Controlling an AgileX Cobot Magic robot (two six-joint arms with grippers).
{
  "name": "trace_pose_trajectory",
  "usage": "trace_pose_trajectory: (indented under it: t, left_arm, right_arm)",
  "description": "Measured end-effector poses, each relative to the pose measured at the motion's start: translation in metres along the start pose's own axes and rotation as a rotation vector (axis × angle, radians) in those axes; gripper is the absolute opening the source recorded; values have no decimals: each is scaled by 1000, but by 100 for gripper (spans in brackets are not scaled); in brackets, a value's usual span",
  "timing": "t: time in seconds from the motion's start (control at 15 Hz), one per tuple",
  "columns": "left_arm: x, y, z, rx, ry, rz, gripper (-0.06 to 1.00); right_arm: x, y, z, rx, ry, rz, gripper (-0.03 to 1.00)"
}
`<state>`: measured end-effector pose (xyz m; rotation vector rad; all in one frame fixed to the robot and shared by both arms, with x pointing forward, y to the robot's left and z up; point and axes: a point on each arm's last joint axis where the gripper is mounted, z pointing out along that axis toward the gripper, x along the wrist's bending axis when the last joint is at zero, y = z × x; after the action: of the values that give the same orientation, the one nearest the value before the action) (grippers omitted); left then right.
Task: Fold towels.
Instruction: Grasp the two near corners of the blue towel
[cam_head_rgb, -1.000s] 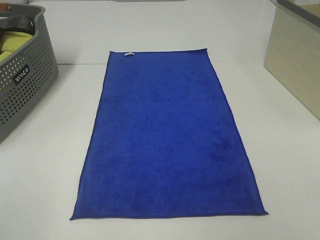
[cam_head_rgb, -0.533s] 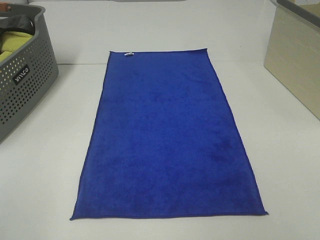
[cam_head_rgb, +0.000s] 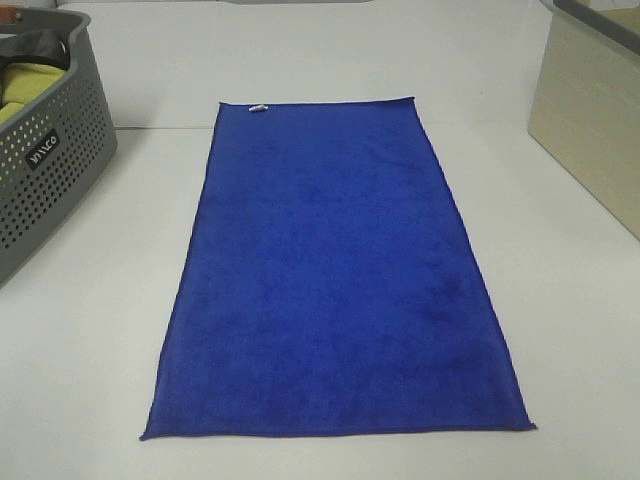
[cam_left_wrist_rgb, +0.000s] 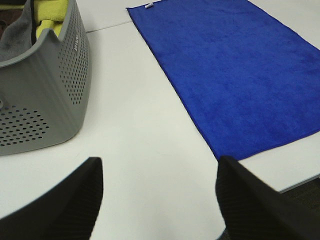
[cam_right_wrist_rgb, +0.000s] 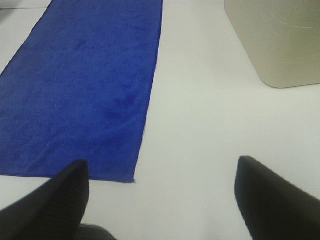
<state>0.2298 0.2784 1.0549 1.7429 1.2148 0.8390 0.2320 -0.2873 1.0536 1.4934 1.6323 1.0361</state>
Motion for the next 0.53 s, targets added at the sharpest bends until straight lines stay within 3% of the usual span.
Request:
trace_pose_trajectory:
  t: [0.53]
  left_arm:
    - [0, 0, 0, -1, -1, -4, 63]
  right_arm:
    - [0, 0, 0, 0, 0, 0, 76]
